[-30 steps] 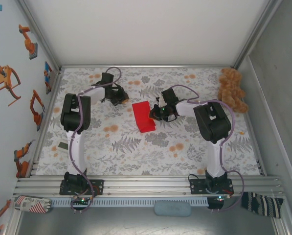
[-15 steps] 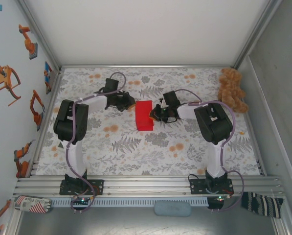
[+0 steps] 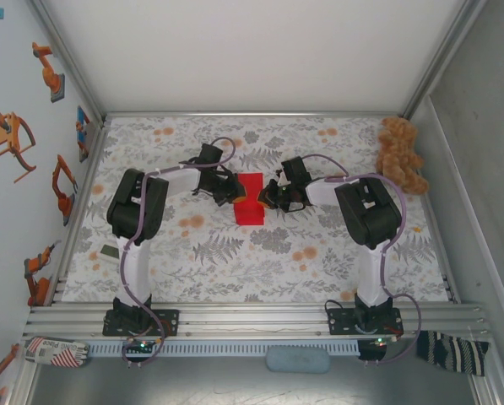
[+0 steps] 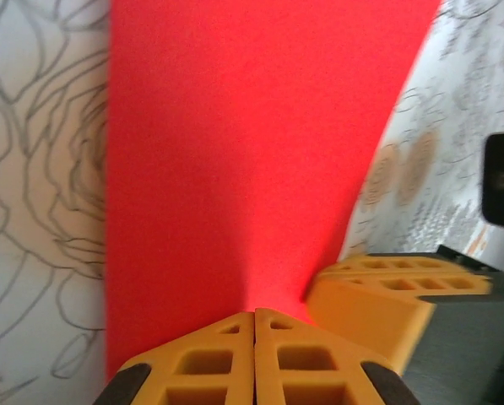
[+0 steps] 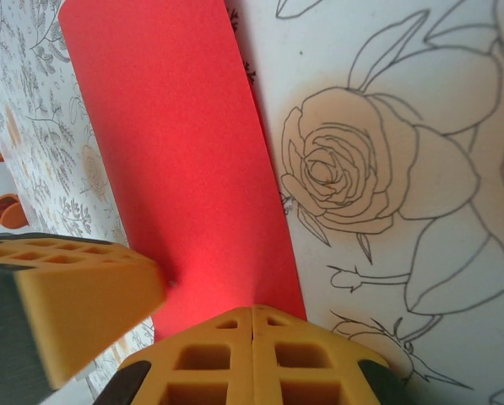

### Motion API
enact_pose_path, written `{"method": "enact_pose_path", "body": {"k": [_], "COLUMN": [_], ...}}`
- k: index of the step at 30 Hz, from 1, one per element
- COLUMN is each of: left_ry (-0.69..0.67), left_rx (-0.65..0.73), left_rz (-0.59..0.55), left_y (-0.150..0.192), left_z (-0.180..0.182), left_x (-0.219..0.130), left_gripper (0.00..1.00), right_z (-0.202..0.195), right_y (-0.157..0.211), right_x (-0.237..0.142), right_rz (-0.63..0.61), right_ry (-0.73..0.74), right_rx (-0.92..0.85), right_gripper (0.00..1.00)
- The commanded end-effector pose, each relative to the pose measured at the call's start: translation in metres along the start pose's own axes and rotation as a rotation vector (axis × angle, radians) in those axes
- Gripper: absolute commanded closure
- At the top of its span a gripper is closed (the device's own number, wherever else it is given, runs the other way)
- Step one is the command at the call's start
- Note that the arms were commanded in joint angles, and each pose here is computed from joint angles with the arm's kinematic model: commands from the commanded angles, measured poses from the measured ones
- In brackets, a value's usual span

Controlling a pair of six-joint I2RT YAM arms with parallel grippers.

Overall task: Fold a paper plane with a square sheet of paper (pick it up from the middle)
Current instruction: First fold the square sheet of paper in half at the center of the table.

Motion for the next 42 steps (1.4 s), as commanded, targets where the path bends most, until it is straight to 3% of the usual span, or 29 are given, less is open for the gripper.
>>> {"method": "enact_pose_path", "body": {"k": [1, 13, 21, 25, 31, 42], "left_ry": [-0.03, -0.268, -0.094, -0.004, -0.036, -0.17], "left_rx": [0.013, 0.173, 0.187, 0.174, 0.153, 0.11], "left_rz": [0.062, 0.065, -0.005, -0.017, 0.037, 0.095], "left_y": [0.004, 0.008, 0.007, 0.016, 0.027, 0.046], "left_z": [0.006, 0.038, -0.001, -0.017, -0.01, 0.04], "left_x": [0.004, -0.016, -0.042, -0.034, -0.006, 0.002], "left_gripper": [0.93, 0.96, 0.96, 0.95, 0.95, 0.96], "right_z": [-0.073, -0.08, -0.075, -0.076, -0.079, -0.081], "right_y": [0.037, 0.039, 0.034, 0.035, 0.036, 0.036], "right_x": [0.019, 0.018, 0.019, 0.019, 0.02, 0.021], "right_rz": [0.087, 0.09, 0.096, 0.098, 0.101, 0.104], "right_ry": [0.315, 0.34, 0.328, 0.331, 0.335, 0.341], "right_rx": [0.141, 0.11, 0.084, 0.086, 0.09, 0.09], "right_gripper": [1.0, 1.0, 1.0, 1.0, 1.0, 1.0]}}
Point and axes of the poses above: each hand's point on the last joint's axis, 136 mm out from that joint toward the fingers, its own x axis out along the fingers, its own z axis along the line the jaws close on, y = z × x, the point moved 9 cm from there along -x, back along the fingers, and after that the axes turned 12 degrees about -x, right-handed, at the moved point
